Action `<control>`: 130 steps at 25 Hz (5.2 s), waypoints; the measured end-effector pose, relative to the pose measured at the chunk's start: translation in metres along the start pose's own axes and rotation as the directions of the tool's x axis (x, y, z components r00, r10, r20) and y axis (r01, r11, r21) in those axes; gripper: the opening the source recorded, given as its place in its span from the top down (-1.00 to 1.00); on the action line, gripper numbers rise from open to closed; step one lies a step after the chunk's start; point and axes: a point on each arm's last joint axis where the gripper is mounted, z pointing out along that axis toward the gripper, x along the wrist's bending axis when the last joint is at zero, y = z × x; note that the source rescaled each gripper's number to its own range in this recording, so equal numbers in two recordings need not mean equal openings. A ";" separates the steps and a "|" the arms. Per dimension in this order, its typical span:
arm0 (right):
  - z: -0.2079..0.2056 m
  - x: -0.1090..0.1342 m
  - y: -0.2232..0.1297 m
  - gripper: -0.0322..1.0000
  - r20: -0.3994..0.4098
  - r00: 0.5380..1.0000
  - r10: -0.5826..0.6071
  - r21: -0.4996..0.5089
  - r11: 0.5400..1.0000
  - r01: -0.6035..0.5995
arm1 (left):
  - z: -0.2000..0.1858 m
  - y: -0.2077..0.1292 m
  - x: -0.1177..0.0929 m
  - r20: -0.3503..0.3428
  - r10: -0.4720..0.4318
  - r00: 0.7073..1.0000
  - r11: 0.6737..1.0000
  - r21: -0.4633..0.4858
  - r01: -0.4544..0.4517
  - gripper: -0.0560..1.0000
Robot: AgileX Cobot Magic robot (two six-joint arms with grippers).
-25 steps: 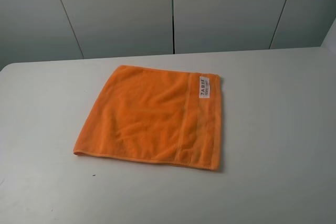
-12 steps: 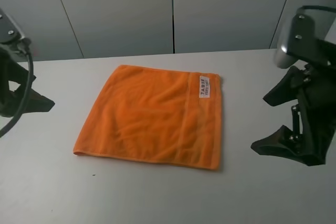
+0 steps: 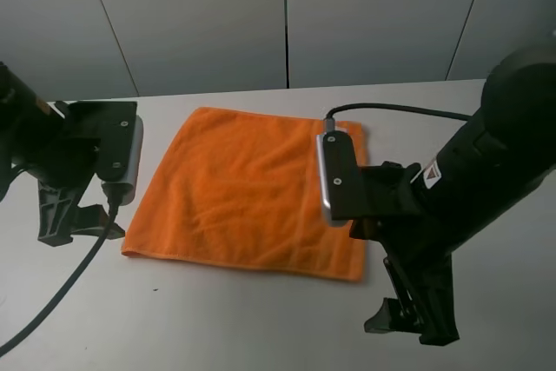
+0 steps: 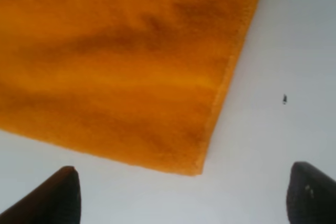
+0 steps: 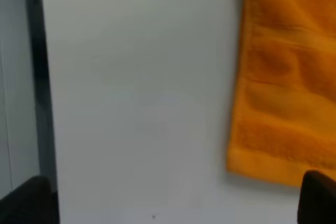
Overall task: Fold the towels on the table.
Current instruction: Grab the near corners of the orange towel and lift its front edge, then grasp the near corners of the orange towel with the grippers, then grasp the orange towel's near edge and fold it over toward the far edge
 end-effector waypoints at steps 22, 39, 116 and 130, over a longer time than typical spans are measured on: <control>0.057 -0.027 0.040 -1.00 -0.002 1.000 0.011 0.072 0.997 -0.011 | 0.035 -0.007 0.006 0.037 0.073 0.997 0.989 0.127 -0.077 -1.00; 0.078 -0.036 0.034 -1.00 0.004 1.000 -0.005 0.170 0.985 0.004 | 0.070 -0.016 -0.009 0.059 0.110 0.992 0.988 0.105 -0.116 -1.00; 0.070 -0.055 0.028 0.94 0.052 0.990 0.130 0.191 0.972 -0.138 | 0.108 -0.013 0.004 -0.042 -0.125 0.991 0.990 0.067 0.127 0.89; 0.016 -0.074 0.025 0.94 0.377 0.926 0.024 0.214 0.970 -0.112 | 0.026 -0.001 0.008 -0.087 -0.244 0.966 0.969 0.006 0.245 0.89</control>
